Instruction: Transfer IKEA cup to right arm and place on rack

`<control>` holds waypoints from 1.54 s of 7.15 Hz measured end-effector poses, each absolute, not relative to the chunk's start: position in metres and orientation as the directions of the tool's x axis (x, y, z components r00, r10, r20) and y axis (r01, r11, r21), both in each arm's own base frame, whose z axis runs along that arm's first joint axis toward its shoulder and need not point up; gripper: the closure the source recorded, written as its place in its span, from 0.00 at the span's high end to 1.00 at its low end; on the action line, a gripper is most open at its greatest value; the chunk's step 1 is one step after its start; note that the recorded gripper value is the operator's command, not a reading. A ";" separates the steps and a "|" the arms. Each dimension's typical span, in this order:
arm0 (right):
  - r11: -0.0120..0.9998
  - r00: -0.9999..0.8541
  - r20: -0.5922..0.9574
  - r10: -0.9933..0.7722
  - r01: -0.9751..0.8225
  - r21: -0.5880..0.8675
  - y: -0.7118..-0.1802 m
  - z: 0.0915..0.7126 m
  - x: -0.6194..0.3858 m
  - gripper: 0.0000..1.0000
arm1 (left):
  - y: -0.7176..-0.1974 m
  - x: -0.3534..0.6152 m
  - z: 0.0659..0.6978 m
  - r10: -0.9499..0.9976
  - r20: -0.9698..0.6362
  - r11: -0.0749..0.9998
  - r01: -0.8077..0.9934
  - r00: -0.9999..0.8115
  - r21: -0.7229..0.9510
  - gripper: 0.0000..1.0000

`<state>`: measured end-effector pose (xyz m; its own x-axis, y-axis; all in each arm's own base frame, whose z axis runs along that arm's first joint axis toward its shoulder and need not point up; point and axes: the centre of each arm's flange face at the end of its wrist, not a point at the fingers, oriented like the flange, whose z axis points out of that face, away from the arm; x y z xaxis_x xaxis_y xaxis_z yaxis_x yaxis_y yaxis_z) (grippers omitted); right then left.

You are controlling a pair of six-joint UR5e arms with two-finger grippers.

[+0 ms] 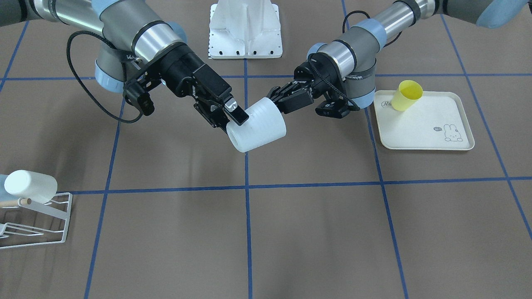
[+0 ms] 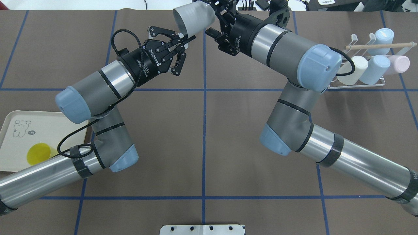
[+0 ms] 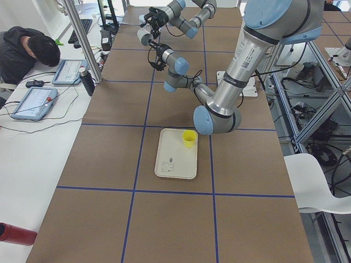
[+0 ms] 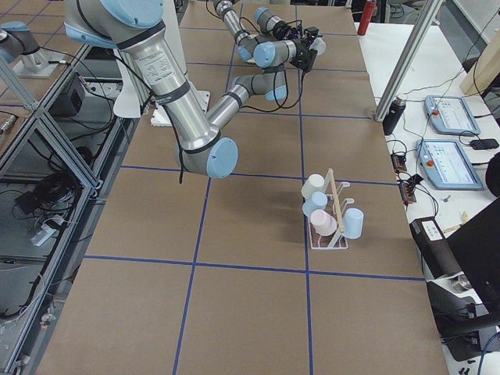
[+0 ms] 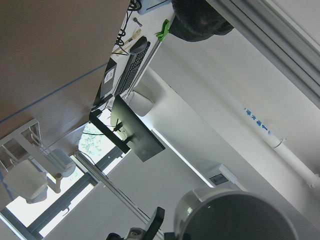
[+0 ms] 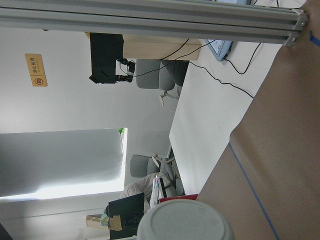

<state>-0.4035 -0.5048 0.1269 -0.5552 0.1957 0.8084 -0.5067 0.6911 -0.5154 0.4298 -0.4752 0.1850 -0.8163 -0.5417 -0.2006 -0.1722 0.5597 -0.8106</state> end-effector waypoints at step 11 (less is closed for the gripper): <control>0.682 -0.579 0.783 0.229 -0.478 -0.553 -0.505 0.127 -0.404 0.00 | -0.465 0.437 0.175 -0.542 -0.216 0.579 -0.175 -0.812 -0.797 1.00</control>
<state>-0.4043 -0.5045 0.1268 -0.5787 0.2286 0.7829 -0.4784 0.6823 -0.5528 0.4370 -0.4647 0.1748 -0.8119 -0.5424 -0.2159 -0.1748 0.5787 -0.7966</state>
